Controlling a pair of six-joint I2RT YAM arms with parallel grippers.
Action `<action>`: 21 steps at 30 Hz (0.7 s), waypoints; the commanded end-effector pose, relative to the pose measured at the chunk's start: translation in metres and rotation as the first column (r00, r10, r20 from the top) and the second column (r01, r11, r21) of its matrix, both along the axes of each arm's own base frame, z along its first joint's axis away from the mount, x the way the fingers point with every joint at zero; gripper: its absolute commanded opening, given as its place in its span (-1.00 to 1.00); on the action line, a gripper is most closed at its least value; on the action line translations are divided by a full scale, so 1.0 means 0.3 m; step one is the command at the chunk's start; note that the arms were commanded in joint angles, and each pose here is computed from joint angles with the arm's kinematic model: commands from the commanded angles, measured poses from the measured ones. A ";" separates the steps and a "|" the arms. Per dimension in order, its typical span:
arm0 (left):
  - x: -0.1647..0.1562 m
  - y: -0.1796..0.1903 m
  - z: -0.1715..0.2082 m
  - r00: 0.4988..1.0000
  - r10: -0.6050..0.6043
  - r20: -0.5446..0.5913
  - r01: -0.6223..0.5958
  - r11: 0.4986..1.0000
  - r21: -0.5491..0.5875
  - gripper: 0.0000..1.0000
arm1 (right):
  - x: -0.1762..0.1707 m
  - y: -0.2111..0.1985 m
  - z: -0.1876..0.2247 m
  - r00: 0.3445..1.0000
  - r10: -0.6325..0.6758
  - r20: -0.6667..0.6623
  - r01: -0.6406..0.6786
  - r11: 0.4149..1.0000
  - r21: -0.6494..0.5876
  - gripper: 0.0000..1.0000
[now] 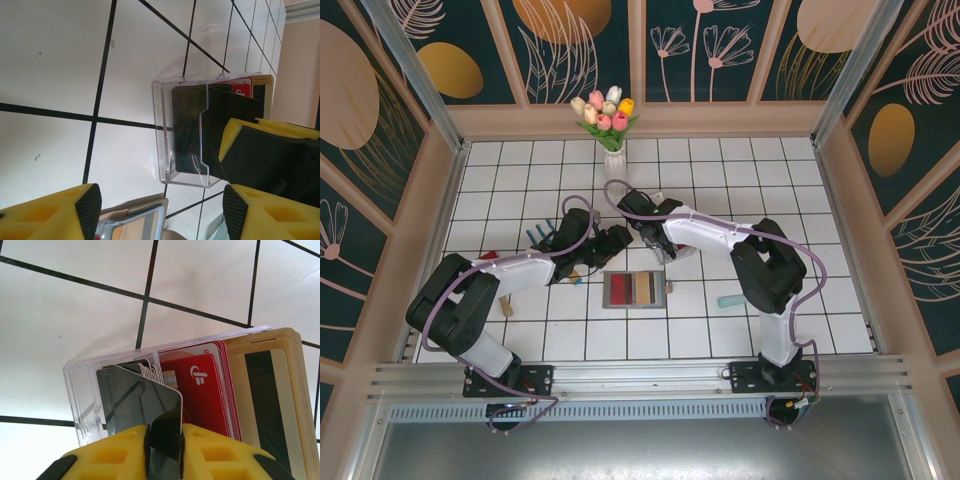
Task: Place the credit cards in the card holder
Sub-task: Pick up the credit card from the storage box.
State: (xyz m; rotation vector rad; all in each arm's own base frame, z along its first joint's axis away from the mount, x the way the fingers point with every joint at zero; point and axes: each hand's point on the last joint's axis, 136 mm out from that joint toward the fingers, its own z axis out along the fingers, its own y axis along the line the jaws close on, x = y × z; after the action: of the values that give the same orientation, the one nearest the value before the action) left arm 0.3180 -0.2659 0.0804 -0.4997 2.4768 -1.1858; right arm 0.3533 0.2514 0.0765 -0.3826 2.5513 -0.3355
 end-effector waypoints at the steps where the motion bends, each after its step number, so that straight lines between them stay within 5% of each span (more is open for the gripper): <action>1: 0.006 0.002 -0.001 1.000 0.002 -0.003 -0.002 1.000 -0.016 0.35 | 0.005 -0.025 0.075 0.999 -0.017 0.040 0.017 1.000 -0.017 -0.58; 13: 0.004 0.001 0.003 1.000 -0.002 -0.001 0.002 1.000 -0.019 0.35 | -0.001 -0.022 0.126 0.999 -0.012 0.049 0.011 1.000 0.010 -0.63; 21: 0.011 0.013 0.063 0.999 0.012 0.053 -0.011 1.000 -0.023 0.37 | -0.047 0.043 0.254 0.999 0.024 0.049 -0.035 0.970 0.241 -0.79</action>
State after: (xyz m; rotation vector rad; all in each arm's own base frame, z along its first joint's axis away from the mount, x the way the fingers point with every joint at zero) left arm 0.3181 -0.2662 0.0843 -0.4945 2.4677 -1.1935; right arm 0.3467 0.2583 0.1191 -0.3535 2.5244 -0.1791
